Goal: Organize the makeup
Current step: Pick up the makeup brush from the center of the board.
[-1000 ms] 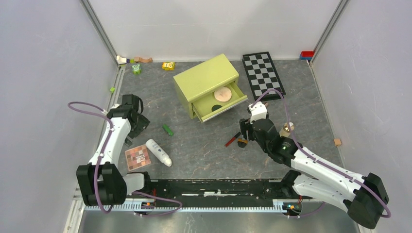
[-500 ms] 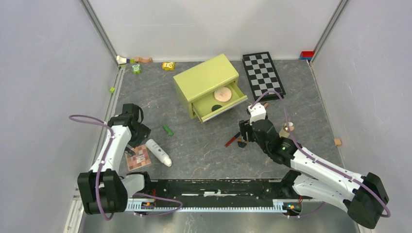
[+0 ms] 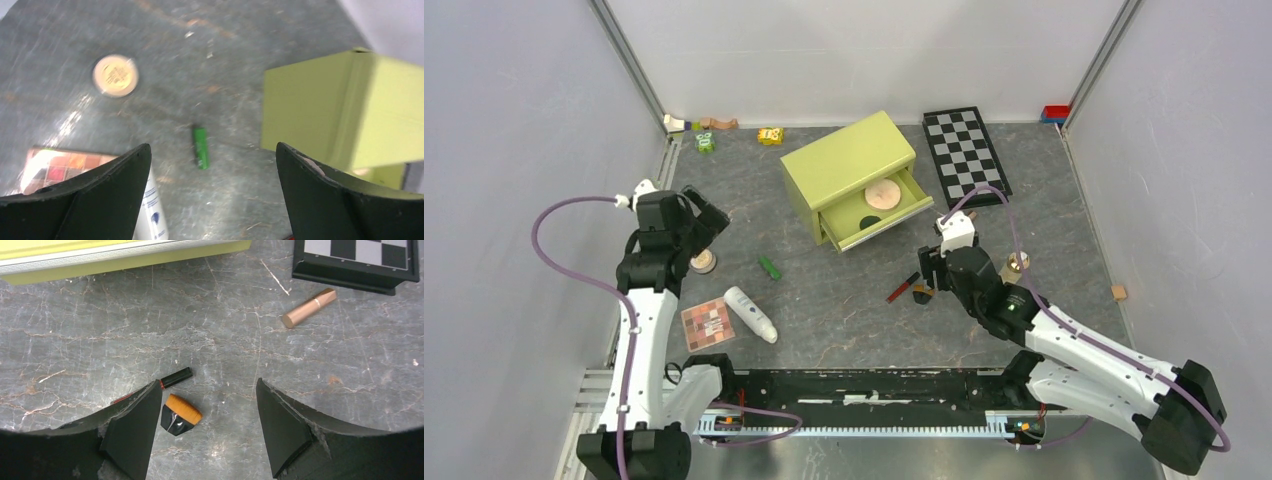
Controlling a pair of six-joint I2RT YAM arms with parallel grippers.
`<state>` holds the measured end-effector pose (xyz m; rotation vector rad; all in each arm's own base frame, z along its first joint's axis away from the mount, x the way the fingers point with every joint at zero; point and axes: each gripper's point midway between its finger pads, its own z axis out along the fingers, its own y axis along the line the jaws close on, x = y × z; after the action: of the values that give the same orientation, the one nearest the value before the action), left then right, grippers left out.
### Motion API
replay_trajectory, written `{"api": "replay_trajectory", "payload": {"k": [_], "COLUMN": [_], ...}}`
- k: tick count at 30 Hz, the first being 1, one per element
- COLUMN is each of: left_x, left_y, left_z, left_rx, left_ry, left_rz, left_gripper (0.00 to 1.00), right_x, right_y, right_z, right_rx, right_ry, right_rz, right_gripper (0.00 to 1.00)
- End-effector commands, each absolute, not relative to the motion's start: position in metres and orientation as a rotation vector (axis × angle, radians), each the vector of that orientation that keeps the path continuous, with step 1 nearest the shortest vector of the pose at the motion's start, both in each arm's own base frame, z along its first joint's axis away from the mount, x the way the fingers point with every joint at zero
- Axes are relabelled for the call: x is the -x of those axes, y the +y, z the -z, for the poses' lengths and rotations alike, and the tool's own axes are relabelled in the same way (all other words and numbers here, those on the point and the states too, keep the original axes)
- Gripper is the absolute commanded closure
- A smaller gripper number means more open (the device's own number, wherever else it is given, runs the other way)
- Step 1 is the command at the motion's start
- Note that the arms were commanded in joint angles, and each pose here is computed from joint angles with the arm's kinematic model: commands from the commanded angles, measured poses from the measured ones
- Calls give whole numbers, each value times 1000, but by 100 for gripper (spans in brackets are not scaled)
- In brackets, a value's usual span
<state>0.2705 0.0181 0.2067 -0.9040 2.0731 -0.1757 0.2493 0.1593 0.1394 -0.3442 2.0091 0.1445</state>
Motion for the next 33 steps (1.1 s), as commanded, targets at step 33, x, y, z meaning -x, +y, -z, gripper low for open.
{"api": "replay_trajectory", "payload": {"k": [33], "left_x": [-329], "left_y": [-89], "left_z": [-231], "left_rx": [146], "left_ry": [2191], "left_rz": [302], "left_gripper": [0], "right_x": [-300], "right_y": [176], "right_z": [-193], "right_rx": [152], "right_ry": [2021], "right_rz": [-24], "right_gripper": [24]}}
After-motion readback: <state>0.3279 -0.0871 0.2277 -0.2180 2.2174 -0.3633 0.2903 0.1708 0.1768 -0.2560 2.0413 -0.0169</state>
